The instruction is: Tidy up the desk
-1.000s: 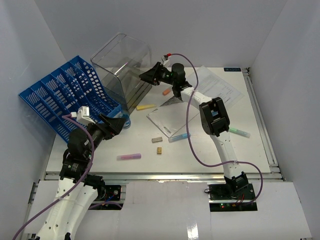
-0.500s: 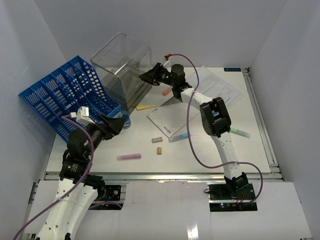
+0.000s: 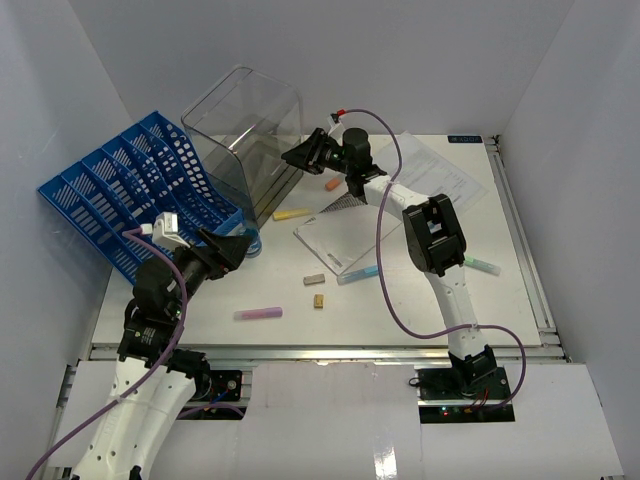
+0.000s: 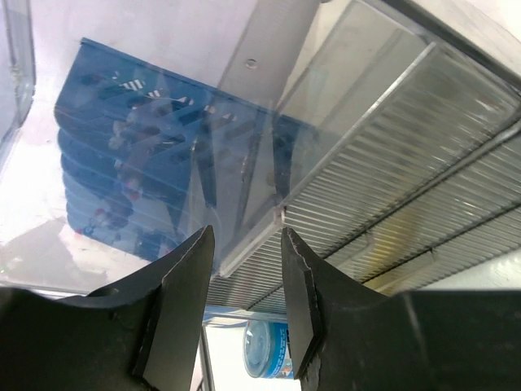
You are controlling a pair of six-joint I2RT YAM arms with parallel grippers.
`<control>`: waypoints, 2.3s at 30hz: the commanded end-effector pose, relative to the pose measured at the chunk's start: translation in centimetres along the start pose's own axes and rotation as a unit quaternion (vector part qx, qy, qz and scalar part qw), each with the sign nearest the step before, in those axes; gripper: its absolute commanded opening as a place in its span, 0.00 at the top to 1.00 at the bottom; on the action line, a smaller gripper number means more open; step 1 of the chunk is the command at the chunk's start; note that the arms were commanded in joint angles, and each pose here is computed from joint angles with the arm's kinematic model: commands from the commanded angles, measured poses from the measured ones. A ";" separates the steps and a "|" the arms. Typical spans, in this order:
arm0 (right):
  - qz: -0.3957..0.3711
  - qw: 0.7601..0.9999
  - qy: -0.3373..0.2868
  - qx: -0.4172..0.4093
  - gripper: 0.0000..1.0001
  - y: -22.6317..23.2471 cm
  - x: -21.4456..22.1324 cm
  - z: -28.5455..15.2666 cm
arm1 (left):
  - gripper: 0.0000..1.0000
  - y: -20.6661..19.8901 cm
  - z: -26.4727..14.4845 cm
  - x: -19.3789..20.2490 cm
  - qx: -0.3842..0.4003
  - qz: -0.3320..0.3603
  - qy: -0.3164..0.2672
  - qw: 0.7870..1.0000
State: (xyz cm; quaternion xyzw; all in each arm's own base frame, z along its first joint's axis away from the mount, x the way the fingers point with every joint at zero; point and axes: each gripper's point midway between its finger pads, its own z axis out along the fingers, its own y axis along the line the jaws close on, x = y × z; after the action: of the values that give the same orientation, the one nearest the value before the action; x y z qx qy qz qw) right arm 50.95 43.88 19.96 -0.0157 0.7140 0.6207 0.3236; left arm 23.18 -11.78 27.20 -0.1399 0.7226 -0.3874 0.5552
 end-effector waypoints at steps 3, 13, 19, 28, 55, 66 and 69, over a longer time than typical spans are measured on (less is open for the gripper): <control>-0.017 0.999 -0.020 -0.020 0.55 2.6 -1.3 0.7 | 0.06 -1.5 -0.1 -0.9 0.018 0.006 -0.004 1.000; 0.017 0.999 -0.011 -0.030 0.60 1.6 0.1 2.0 | 0.06 -1.8 0.2 -0.9 0.025 -0.007 -0.003 1.000; 0.026 0.998 -0.017 -0.047 0.62 1.9 0.0 2.1 | 0.06 -2.1 0.2 -1.1 0.031 -0.013 -0.004 0.999; 0.041 0.997 -0.030 -0.056 0.69 2.5 -0.7 2.3 | 0.06 -2.2 0.6 -0.9 0.035 -0.027 0.002 0.999; 0.040 0.992 -0.068 -0.103 0.92 9.8 -6.1 -7.7 | 0.07 -2.3 7.9 -3.2 0.019 0.006 0.016 1.000; 0.030 0.991 -0.065 -0.110 0.92 12.4 -5.6 -9.4 | 0.07 -4.9 11.2 -4.4 0.063 0.030 0.001 0.998; 0.026 0.992 -0.064 -0.110 0.92 12.8 -5.5 -9.5 | 0.07 -5.7 12.5 -4.2 0.072 0.038 0.007 0.997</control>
State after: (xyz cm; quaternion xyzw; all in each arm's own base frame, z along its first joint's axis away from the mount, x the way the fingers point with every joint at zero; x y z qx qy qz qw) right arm 47.90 36.64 27.96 0.0677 0.6629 0.6823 0.3008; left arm 33.74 -16.71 29.21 -0.1035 0.7367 -0.4028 0.5332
